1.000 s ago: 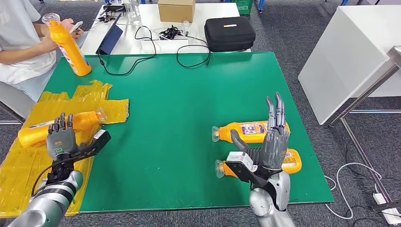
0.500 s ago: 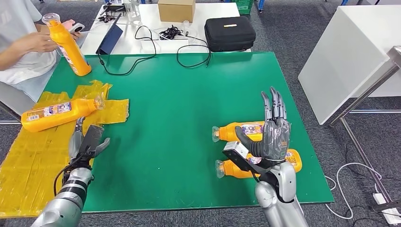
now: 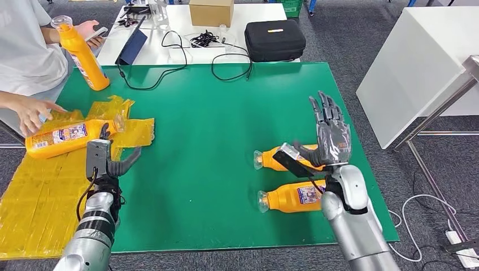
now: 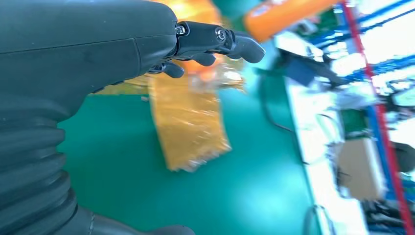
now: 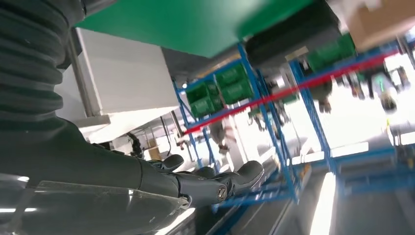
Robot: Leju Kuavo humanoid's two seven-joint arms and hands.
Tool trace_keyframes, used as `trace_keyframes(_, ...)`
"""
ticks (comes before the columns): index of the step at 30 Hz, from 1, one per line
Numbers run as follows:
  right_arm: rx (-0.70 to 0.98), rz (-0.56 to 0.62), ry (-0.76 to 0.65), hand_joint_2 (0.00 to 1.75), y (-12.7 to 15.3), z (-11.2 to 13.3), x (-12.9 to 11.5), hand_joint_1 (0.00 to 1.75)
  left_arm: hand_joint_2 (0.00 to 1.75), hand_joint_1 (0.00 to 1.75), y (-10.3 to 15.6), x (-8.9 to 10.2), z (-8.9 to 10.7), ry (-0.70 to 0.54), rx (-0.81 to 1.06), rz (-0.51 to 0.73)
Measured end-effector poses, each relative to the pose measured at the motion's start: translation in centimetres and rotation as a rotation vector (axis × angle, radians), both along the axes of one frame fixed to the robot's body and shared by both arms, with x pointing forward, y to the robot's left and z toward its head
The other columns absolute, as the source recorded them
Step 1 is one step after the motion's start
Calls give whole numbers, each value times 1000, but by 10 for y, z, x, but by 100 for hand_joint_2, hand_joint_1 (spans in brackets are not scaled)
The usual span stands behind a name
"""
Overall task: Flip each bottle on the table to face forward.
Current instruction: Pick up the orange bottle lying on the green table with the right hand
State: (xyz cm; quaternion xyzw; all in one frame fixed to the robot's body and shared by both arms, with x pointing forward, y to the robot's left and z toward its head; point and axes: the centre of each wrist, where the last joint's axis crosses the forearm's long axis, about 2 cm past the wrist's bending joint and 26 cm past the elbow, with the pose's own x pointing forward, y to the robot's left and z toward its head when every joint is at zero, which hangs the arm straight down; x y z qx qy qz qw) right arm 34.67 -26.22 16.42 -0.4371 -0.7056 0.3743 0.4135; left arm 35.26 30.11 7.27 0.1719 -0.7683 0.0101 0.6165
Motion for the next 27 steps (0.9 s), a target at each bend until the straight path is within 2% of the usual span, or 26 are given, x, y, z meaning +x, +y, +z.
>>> trace_keyframes(8,-92,30,210,175,-34,12,53,0,175,0,-30,4,17,-88,-1,-74)
trace_keyframes(14,-107,80,329,175,-48,17,73,0,175,0,-38,5,21,-108,-3,-98)
trace_keyframes(20,-108,107,376,175,-56,22,85,0,175,0,-42,5,22,-118,-7,-109)
trace_keyframes(23,-79,189,450,175,-58,24,90,0,175,0,-43,7,23,-128,-14,-109)
trace_keyframes(27,15,358,538,175,-63,29,98,0,175,0,-43,10,24,-147,-28,-100)
